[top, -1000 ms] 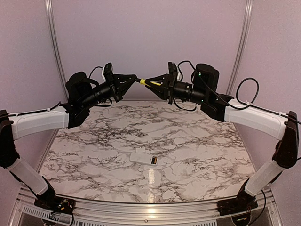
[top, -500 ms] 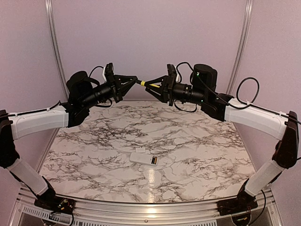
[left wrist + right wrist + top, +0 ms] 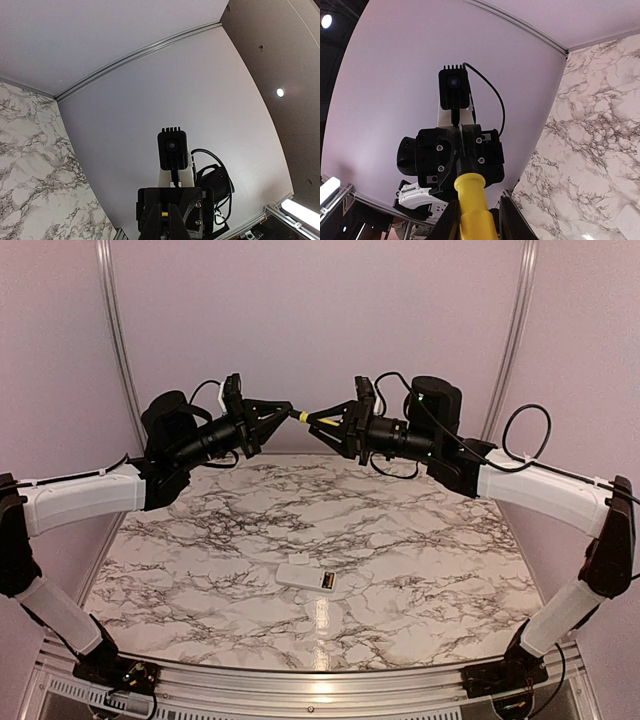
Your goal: Unload the batteries from the remote control
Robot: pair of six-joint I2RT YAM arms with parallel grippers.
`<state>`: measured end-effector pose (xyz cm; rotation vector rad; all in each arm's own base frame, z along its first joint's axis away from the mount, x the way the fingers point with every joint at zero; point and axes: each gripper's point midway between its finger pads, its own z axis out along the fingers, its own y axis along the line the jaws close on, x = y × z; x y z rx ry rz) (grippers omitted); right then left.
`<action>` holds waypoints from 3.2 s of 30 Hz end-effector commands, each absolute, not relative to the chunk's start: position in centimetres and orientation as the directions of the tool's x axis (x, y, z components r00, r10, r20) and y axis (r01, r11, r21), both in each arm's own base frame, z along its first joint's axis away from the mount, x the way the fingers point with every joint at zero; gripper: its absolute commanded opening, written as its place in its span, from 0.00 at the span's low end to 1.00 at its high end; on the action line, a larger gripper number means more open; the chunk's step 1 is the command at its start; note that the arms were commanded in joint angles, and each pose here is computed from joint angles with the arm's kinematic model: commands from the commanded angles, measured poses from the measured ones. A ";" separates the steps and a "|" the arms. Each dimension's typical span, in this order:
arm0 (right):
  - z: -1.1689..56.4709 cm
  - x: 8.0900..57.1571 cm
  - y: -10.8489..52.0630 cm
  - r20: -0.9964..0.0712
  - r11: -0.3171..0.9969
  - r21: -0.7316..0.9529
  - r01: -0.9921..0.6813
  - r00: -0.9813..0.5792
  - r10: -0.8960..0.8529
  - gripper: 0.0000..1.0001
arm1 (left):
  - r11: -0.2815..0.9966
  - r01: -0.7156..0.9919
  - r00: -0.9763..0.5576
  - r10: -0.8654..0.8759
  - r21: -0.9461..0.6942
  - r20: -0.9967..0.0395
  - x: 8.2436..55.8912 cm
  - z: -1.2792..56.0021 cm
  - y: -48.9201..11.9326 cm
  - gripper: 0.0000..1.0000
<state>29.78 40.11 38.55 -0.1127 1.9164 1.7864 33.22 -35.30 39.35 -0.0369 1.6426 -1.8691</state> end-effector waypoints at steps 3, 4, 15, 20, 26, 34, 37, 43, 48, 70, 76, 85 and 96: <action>46.1 26.9 39.4 -0.512 -0.022 0.838 -0.545 -0.799 0.315 0.22 | 0.074 0.376 -0.812 -0.454 -0.924 -0.367 33.8 35.9 -35.5 0.00; 46.3 26.9 39.3 -0.516 -0.028 0.833 -0.552 -0.795 0.319 0.22 | 0.073 0.372 -0.813 -0.455 -0.925 -0.363 33.8 35.7 -35.4 0.00; 47.4 26.2 39.1 -0.537 -0.073 0.808 -0.585 -0.781 0.321 0.26 | 0.063 0.364 -0.813 -0.465 -0.929 -0.350 34.1 35.5 -35.1 0.00; 47.3 26.2 39.4 -0.536 -0.075 0.810 -0.582 -0.786 0.309 0.20 | 0.059 0.365 -0.814 -0.463 -0.929 -0.350 34.3 35.5 -35.1 0.00; 47.0 26.2 39.7 -0.535 -0.077 0.812 -0.578 -0.792 0.293 0.09 | 0.065 0.358 -0.818 -0.459 -0.932 -0.346 34.6 35.0 -35.3 0.00; 46.2 26.5 39.9 -0.531 -0.040 0.825 -0.563 -0.798 0.283 0.00 | 0.063 0.364 -0.819 -0.452 -0.929 -0.352 34.9 34.9 -35.2 0.15; 44.7 27.3 39.5 -0.522 0.044 0.844 -0.534 -0.801 0.293 0.00 | 0.065 0.372 -0.813 -0.459 -0.926 -0.359 34.8 35.0 -34.7 0.48; 42.5 28.0 38.9 -0.511 0.155 0.859 -0.488 -0.806 0.297 0.00 | 0.091 0.400 -0.792 -0.466 -0.912 -0.394 34.3 35.2 -33.8 0.86; 40.1 28.6 38.0 -0.492 0.277 0.864 -0.420 -0.821 0.290 0.00 | 0.212 0.440 -0.745 -0.457 -0.873 -0.486 34.0 34.8 -32.6 0.99; 28.6 26.0 30.5 -0.430 0.731 0.650 -0.209 -0.894 0.127 0.00 | 0.708 0.692 -0.420 0.238 -0.140 -0.876 33.7 23.6 -27.8 0.94; 27.1 24.4 27.8 -0.406 0.767 0.623 -0.154 -0.901 0.149 0.00 | 0.516 0.856 -0.272 0.421 -0.018 -0.865 31.8 21.0 -29.8 0.94; 26.1 22.5 25.1 -0.379 0.792 0.604 -0.095 -0.908 0.180 0.00 | 0.193 0.965 -0.001 0.682 0.178 -0.731 29.0 15.5 -31.0 0.94; 24.9 21.6 24.5 -0.338 0.796 0.603 -0.058 -0.922 0.189 0.00 | -0.048 0.983 0.155 0.743 0.179 -0.651 25.6 11.1 -32.9 0.94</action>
